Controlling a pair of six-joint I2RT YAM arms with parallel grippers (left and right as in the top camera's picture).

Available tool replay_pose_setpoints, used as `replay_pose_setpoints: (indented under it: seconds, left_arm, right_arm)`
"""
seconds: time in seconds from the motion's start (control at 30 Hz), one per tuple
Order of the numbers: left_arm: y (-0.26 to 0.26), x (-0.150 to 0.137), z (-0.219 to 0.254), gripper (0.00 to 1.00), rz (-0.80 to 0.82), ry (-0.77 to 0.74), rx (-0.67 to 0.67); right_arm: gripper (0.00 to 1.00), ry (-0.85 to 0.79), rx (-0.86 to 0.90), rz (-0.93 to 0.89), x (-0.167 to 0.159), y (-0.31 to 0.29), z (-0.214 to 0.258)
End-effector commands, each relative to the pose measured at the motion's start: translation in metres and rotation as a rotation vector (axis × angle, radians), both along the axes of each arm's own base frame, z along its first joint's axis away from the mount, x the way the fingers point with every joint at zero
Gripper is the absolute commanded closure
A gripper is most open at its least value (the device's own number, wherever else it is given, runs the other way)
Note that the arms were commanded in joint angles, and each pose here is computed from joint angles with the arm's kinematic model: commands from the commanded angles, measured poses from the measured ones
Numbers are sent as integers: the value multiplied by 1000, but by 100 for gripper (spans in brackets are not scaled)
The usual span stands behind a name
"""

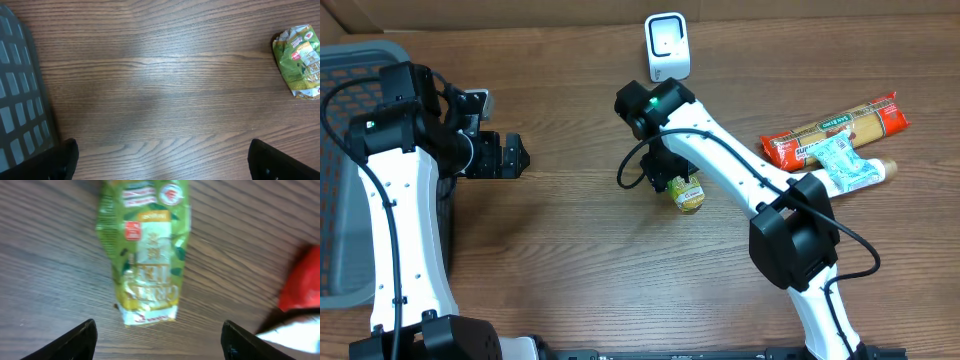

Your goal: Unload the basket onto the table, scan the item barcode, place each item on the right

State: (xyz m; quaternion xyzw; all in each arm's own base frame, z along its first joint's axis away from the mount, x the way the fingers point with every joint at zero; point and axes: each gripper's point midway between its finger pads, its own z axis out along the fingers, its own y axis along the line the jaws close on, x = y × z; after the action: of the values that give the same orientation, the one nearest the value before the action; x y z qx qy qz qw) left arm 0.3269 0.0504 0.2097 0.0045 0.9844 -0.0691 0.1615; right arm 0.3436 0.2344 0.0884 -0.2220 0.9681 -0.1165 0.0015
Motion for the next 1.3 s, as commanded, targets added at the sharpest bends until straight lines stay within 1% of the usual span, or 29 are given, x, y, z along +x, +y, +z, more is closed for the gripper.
replay_pose_setpoints:
  seconds: [0.0, 0.2, 0.57, 0.73, 0.87, 0.93, 1.1, 1.27]
  left_arm:
    - [-3, 1, 4, 1, -27, -19, -3]
    - [-3, 1, 4, 0, -27, -19, -3]
    - [-3, 1, 4, 0, -27, -19, -3]
    - [-3, 1, 4, 0, -27, -19, -3]
    - [-3, 1, 4, 0, -27, -19, -3]
    - [-3, 1, 4, 0, -27, -19, -3]
    - [-3, 1, 4, 0, -27, -19, -3]
    - [-3, 1, 4, 0, -27, -19, -3]
  right_arm:
    - [20, -143, -6, -77, 18, -15, 37]
    - [17, -123, -23, -79, 18, -23, 29]
    - [17, -75, -62, -68, 6, -28, -9]
    - [18, -77, -53, 33, -2, -8, -17]
    - [16, -176, -108, 101, 1, 6, -11]
    - [16, -199, -120, 129, -1, 13, -10]
    - [15, -197, -122, 171, -12, 25, -11]
    - [15, -180, -132, 186, -17, 23, -22]
